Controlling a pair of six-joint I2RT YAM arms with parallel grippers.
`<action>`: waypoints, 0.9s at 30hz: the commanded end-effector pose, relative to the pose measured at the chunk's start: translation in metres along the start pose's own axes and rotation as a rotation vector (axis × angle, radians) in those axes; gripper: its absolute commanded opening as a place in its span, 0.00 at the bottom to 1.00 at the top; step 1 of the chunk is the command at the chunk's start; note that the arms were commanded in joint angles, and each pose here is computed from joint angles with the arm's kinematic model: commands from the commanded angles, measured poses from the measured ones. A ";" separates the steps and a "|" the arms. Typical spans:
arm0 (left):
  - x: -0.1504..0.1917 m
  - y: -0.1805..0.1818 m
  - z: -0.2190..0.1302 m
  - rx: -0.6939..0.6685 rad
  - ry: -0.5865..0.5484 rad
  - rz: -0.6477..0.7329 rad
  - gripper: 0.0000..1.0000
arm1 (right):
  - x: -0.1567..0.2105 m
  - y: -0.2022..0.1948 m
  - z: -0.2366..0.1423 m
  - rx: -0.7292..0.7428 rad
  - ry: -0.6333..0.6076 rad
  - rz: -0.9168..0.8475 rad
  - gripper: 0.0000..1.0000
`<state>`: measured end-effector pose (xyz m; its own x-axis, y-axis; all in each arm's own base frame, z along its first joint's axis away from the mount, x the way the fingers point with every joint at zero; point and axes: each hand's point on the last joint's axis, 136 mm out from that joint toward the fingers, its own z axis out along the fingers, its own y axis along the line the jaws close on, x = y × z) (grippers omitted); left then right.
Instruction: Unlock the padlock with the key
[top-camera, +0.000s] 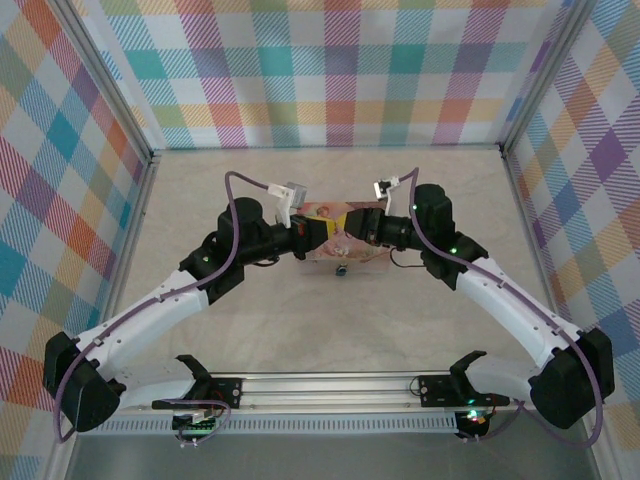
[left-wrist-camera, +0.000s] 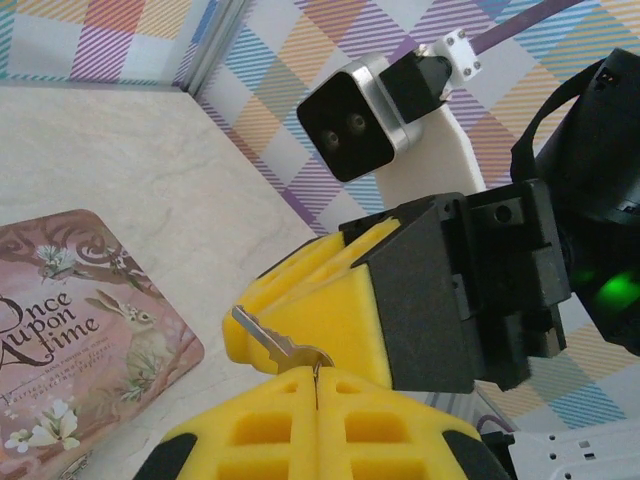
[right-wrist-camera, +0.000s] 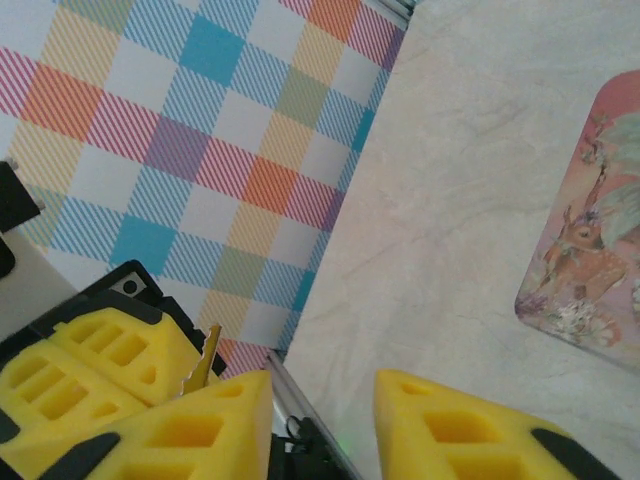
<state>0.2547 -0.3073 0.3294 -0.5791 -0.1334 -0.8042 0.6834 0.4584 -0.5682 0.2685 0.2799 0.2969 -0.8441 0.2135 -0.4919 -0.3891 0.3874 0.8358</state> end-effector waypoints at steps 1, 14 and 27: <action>-0.011 -0.017 -0.004 0.049 -0.046 0.049 0.00 | -0.002 0.010 -0.006 -0.037 -0.021 -0.011 0.37; -0.008 -0.015 -0.001 0.051 -0.029 0.037 0.00 | 0.004 0.026 -0.019 -0.119 -0.046 -0.069 0.42; 0.009 0.006 -0.007 -0.151 -0.005 0.524 0.00 | -0.013 0.003 -0.026 0.064 -0.052 -0.019 0.43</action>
<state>0.2519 -0.3065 0.3058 -0.3768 0.0719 -0.9235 0.7678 0.5820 -0.2679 0.2650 0.2579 0.3012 -0.8329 0.2594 -0.4888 -0.3590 0.4188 0.8341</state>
